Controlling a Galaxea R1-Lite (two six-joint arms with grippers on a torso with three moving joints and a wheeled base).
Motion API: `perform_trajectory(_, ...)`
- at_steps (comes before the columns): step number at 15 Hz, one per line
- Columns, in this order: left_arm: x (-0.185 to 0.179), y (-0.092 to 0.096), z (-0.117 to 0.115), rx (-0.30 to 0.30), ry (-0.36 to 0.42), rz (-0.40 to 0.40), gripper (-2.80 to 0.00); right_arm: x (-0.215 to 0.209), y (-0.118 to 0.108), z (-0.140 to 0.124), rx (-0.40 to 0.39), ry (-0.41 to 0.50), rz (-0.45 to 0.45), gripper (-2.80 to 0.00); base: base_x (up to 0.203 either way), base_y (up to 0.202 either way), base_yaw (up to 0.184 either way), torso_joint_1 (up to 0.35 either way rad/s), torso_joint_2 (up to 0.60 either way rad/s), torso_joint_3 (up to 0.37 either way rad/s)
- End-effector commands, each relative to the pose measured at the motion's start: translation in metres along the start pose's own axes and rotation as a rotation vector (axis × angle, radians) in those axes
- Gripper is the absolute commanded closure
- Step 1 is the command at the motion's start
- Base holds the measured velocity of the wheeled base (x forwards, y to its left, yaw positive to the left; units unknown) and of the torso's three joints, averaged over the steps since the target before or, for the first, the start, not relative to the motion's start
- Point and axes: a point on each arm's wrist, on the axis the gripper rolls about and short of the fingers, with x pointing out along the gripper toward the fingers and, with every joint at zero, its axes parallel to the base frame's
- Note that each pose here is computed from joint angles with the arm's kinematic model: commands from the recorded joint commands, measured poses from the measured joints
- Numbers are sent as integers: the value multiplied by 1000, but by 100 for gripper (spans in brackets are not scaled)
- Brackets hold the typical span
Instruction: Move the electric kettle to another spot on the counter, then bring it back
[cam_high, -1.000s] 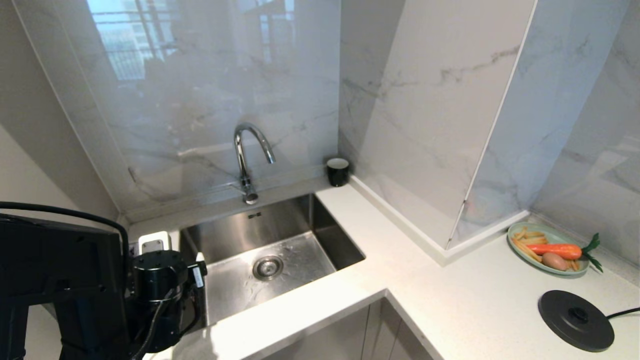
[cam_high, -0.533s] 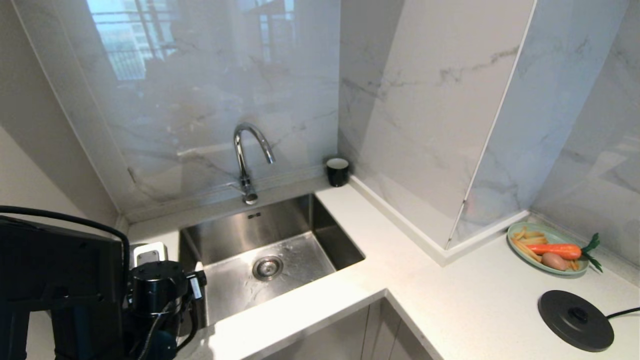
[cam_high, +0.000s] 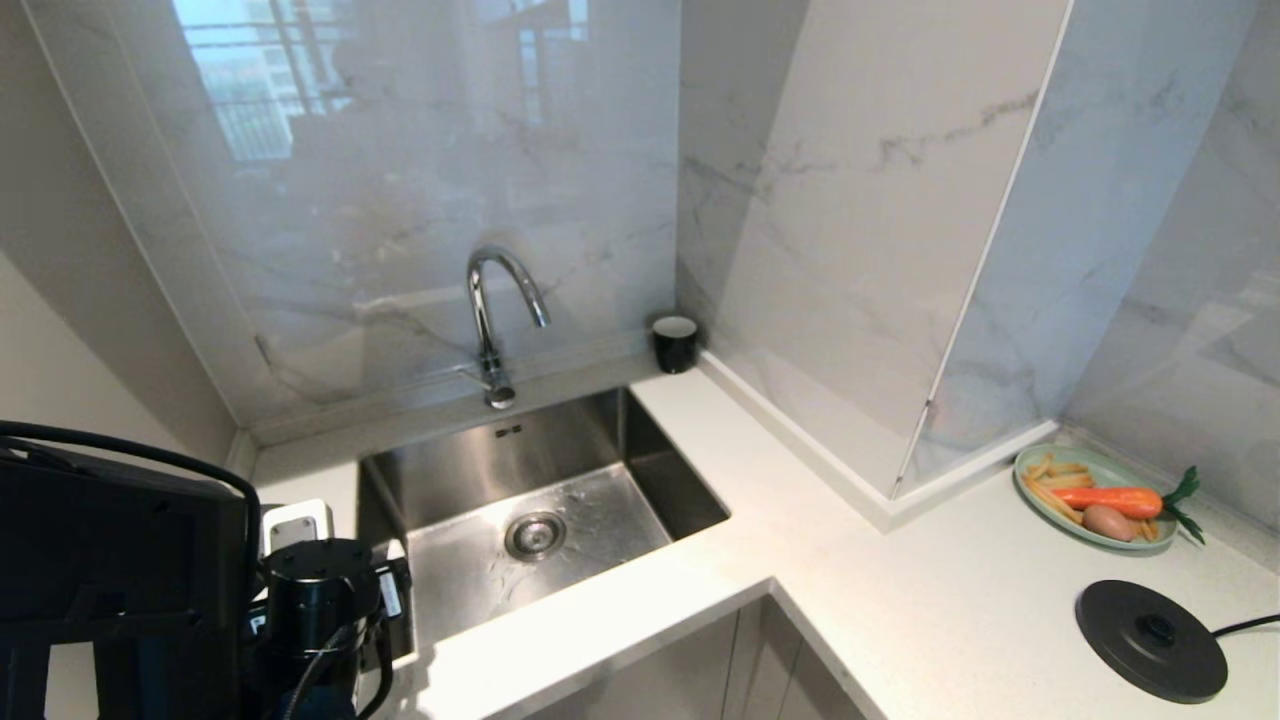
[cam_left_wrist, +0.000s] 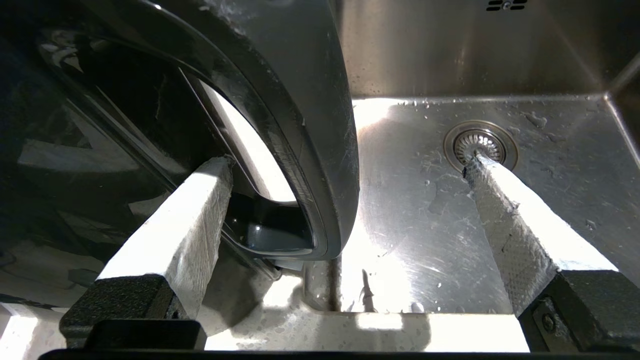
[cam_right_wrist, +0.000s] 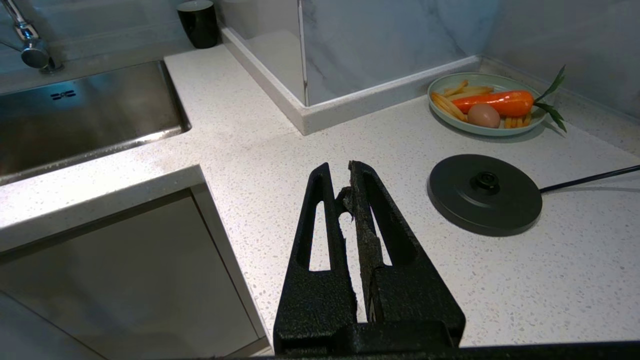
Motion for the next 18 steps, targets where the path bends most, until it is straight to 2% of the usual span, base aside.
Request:
perform_trajectory(1, -1, 0, 2, -17, -9, -4, -280, 0, 0, 0, 0, 0, 0, 0, 0, 0, 0, 0, 0, 0)
perform_trajectory(6, -2, 2, 2, -63, -4, -12, -280, 0, 0, 0, 0, 0, 0, 0, 0, 0, 0, 0, 0, 0)
perform_trajectory(9, -3, 2, 3, -67, -7, -14, -280, 0, 0, 0, 0, 0, 1, 0, 0, 0, 0, 0, 0, 0)
perform_trajectory(12, -8, 4, 15, -97, -44, -22, -280, 0, 0, 0, 0, 0, -1, 0, 0, 0, 0, 0, 0, 0)
perform_trajectory(15, -9, 1, 11, -75, -35, -21, -280, 0, 0, 0, 0, 0, -1, 0, 0, 0, 0, 0, 0, 0)
perform_trajectory(18, -18, 1, 9, -63, -26, -55, -280, 0, 0, 0, 0, 0, 0, 0, 0, 0, 0, 0, 0, 0)
